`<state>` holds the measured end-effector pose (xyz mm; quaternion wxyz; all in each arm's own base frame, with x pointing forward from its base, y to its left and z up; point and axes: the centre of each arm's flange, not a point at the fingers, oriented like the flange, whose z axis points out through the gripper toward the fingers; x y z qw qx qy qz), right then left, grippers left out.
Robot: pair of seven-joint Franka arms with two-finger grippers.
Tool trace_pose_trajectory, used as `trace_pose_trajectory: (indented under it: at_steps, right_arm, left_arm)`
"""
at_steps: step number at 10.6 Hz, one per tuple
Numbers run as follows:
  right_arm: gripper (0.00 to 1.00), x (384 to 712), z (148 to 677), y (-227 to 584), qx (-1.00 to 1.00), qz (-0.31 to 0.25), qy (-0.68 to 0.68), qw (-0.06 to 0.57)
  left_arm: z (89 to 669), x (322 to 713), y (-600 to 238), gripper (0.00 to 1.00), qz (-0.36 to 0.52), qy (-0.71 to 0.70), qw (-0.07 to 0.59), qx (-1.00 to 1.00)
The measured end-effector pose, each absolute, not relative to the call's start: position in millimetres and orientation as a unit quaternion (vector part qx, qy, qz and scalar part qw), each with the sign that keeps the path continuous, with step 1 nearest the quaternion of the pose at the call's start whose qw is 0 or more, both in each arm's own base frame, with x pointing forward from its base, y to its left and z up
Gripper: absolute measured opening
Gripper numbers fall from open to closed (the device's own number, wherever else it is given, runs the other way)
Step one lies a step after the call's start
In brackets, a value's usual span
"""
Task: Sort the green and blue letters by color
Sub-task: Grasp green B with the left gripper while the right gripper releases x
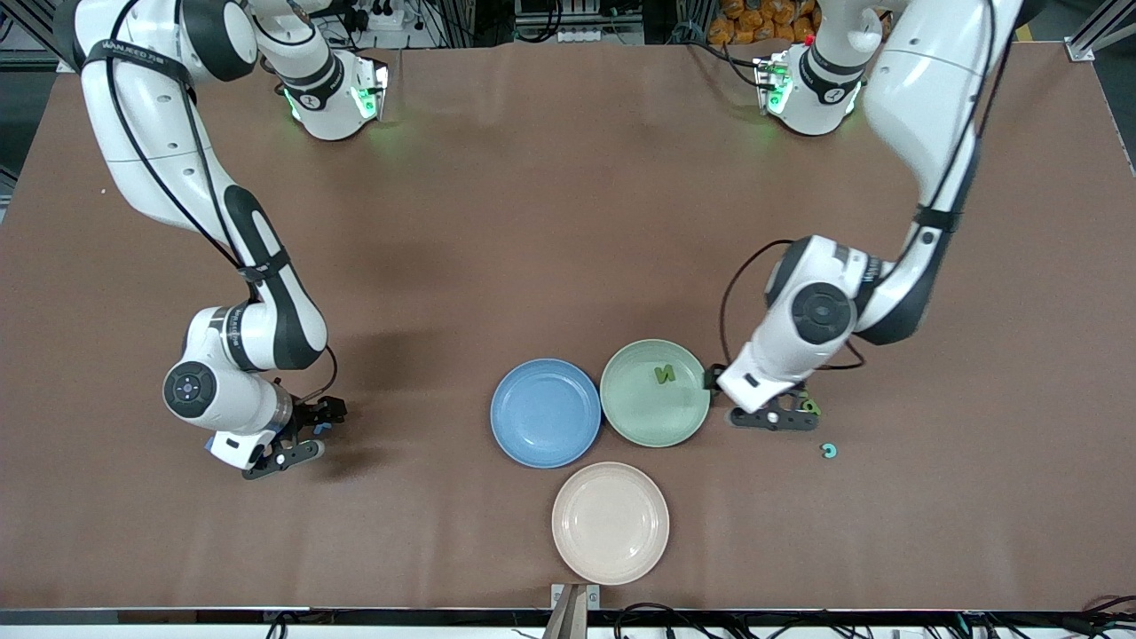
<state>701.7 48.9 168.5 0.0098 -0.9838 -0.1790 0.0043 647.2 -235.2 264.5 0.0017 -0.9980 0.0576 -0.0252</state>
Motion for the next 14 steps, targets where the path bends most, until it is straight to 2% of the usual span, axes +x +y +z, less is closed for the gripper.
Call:
trace_pose_trajectory:
  at_steps: [2,4,6,11,14]
  right_arm:
    - [0.94,701.8,168.7,48.7,-0.986,0.004,-0.168,0.010]
    - [0.64,702.5,174.3,48.7,-0.986,0.005,-0.164,0.010]
    - [0.35,702.5,177.6,47.6,-0.987,0.007,-0.161,0.010]
    - [0.34,705.9,186.9,54.2,-0.987,0.007,-0.160,0.013]
    - [0.34,717.6,225.0,111.6,-0.992,0.003,-0.119,0.041]
  left_arm:
    - [255.2,649.0,-175.0,1.00,-0.003,0.104,0.007,-0.995]
    - [242.4,623.6,-173.7,1.00,0.022,0.135,0.008,-0.991]
    - [237.6,595.9,-183.7,1.00,0.010,0.199,0.005,-0.980]
    - [193.4,554.6,-138.2,1.00,-0.018,0.292,-0.009,-0.956]
    - [191.7,549.3,-149.3,1.00,-0.016,0.304,-0.011,-0.952]
